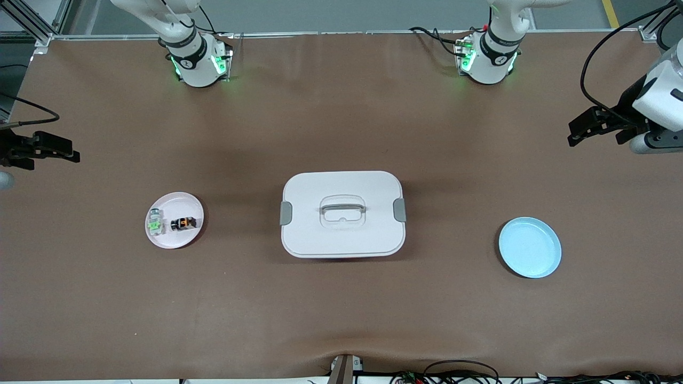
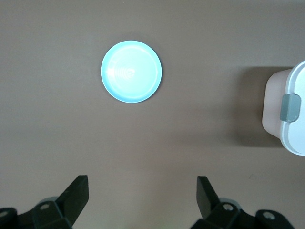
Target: Transfer orange switch to right arm and place
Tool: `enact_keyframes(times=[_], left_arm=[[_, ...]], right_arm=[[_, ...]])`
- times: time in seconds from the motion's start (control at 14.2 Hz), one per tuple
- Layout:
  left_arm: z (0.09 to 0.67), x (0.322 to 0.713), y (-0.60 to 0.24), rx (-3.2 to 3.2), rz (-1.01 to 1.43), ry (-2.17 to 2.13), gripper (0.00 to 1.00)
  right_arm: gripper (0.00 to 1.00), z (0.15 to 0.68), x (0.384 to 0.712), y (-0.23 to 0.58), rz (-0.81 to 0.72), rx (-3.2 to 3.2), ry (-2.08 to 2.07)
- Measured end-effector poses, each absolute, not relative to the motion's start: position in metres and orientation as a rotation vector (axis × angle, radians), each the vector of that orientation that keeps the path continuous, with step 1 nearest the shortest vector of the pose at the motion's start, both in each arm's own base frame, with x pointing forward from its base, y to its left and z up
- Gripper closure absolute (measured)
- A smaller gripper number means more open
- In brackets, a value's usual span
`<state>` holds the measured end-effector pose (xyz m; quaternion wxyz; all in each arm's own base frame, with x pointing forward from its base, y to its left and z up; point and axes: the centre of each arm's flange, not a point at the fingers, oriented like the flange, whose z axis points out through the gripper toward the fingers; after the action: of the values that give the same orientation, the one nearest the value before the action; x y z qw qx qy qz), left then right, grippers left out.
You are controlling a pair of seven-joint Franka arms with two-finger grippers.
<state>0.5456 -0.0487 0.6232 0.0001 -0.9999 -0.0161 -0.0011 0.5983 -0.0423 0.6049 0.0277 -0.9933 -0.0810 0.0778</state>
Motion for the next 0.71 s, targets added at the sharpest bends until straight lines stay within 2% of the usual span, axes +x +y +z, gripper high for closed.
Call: enact_keyframes(times=[0.42,0.71], left_arm=[[0.623,0.546,-0.048,-3.141,-0.004,-0.052,0.0],[0.623,0.546,-0.047,-3.141,-0.004,-0.055,0.0]], right_arm=[[0.0,0.609,0.596,-0.059,0.225,-3.062,-0.284],[0.0,0.627,0.582,-0.079,0.21,-3.065,-0.225]])
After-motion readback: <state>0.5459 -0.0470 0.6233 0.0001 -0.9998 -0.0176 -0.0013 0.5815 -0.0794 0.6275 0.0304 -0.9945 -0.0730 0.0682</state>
